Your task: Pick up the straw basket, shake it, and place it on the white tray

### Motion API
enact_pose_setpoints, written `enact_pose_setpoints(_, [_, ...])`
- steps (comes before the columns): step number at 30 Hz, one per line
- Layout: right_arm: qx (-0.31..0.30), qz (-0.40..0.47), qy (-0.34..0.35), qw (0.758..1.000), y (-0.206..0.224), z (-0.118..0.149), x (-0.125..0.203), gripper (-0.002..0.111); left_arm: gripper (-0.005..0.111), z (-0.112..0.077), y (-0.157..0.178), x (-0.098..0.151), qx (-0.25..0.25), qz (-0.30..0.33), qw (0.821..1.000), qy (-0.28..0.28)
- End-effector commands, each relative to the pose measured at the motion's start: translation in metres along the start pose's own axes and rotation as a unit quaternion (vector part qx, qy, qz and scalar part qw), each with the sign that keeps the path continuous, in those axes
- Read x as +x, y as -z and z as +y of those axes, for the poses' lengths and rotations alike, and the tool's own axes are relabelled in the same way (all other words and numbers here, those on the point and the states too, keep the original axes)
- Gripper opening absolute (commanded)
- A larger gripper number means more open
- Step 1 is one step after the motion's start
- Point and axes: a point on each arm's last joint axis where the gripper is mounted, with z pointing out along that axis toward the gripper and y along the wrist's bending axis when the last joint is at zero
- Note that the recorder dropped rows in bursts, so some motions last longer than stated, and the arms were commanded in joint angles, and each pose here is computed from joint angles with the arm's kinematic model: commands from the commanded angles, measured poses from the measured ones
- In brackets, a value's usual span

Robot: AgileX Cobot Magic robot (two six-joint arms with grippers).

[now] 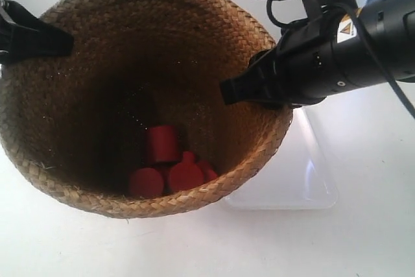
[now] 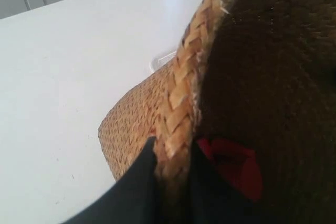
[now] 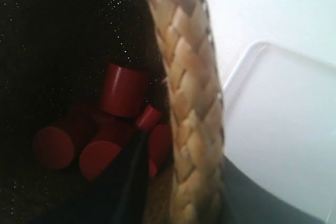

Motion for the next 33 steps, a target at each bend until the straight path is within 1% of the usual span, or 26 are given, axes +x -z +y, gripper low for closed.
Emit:
enact_pose_setpoints(1, [0.009,0.009,0.015,1.0,-0.007,-0.002,0.001,0.0,0.0,0.003,-0.006,-0.002,0.003,0.0,1.0,0.006])
enact_pose_setpoints(10, [0.014,0.035,0.006,0.999,-0.03,-0.005,0.005,0.0,0.0,0.008,-0.019,0.005,0.008,0.027,0.999,0.017])
enact_pose_setpoints(14, [0.013,0.018,0.007,1.0,-0.022,-0.004,-0.001,0.0,0.0,0.007,-0.016,0.001,0.008,0.021,1.0,0.009])
enact_pose_setpoints(16, [0.009,-0.004,0.01,1.0,-0.002,-0.001,-0.011,0.0,0.0,0.0,-0.004,-0.009,0.017,0.008,1.0,-0.005])
enact_pose_setpoints(18, [0.003,-0.048,0.019,0.999,0.035,0.004,-0.027,0.0,0.0,-0.01,0.016,-0.024,0.024,-0.016,0.999,-0.027])
enact_pose_setpoints(21, [-0.008,-0.15,0.029,0.988,0.106,0.013,-0.044,0.0,0.0,-0.033,0.061,-0.052,0.042,-0.095,0.993,-0.047])
enact_pose_setpoints(22, [-0.016,-0.179,0.022,0.983,0.122,0.015,-0.045,0.0,0.0,-0.042,0.076,-0.058,0.055,-0.122,0.99,-0.048])
enact_pose_setpoints(23, [-0.019,-0.206,0.023,0.978,0.131,0.016,-0.044,0.0,0.0,-0.048,0.084,-0.058,0.058,-0.139,0.986,-0.07])
enact_pose_setpoints(24, [-0.011,-0.211,0.03,0.977,0.121,0.014,-0.037,0.0,0.0,-0.044,0.077,-0.05,0.047,-0.13,0.986,-0.094])
enact_pose_setpoints(25, [-0.001,-0.183,0.031,0.983,0.089,0.009,-0.025,0.0,0.0,-0.032,0.053,-0.035,0.033,-0.098,0.99,-0.092])
enact_pose_setpoints(26, [0.008,-0.138,0.027,0.99,0.059,0.003,-0.012,0.0,0.0,-0.019,0.025,-0.016,0.028,-0.055,0.997,-0.049])
enact_pose_setpoints(27, [0.017,-0.066,0.002,0.998,0.031,-0.004,0.002,0.0,0.0,-0.01,0.01,-0.004,0.026,-0.025,0.999,0.006])
enact_pose_setpoints(28, [0.023,-0.019,-0.023,0.999,0.019,-0.008,0.008,0.0,0.0,-0.004,0.002,0.005,0.026,-0.003,0.998,0.061])
enact_pose_setpoints(29, [0.022,-0.008,-0.017,1.0,0.017,-0.008,0.008,0.0,0.0,-0.004,0.001,0.008,0.031,-0.002,0.997,0.073])
enact_pose_setpoints(31, [0.0,-0.028,-0.001,1.0,0.025,0.001,0.002,0.0,0.0,-0.014,0.006,0.002,0.059,-0.029,0.997,0.04])
enact_pose_setpoints(32, [0.002,-0.042,0.003,0.999,0.03,0.0,-0.002,0.0,0.0,-0.016,0.01,-0.003,0.058,-0.045,0.997,0.033])
enact_pose_setpoints(33, [0.011,-0.055,0.015,0.998,0.036,-0.001,-0.006,0.0,0.0,-0.015,0.014,-0.007,0.045,-0.056,0.997,0.023])
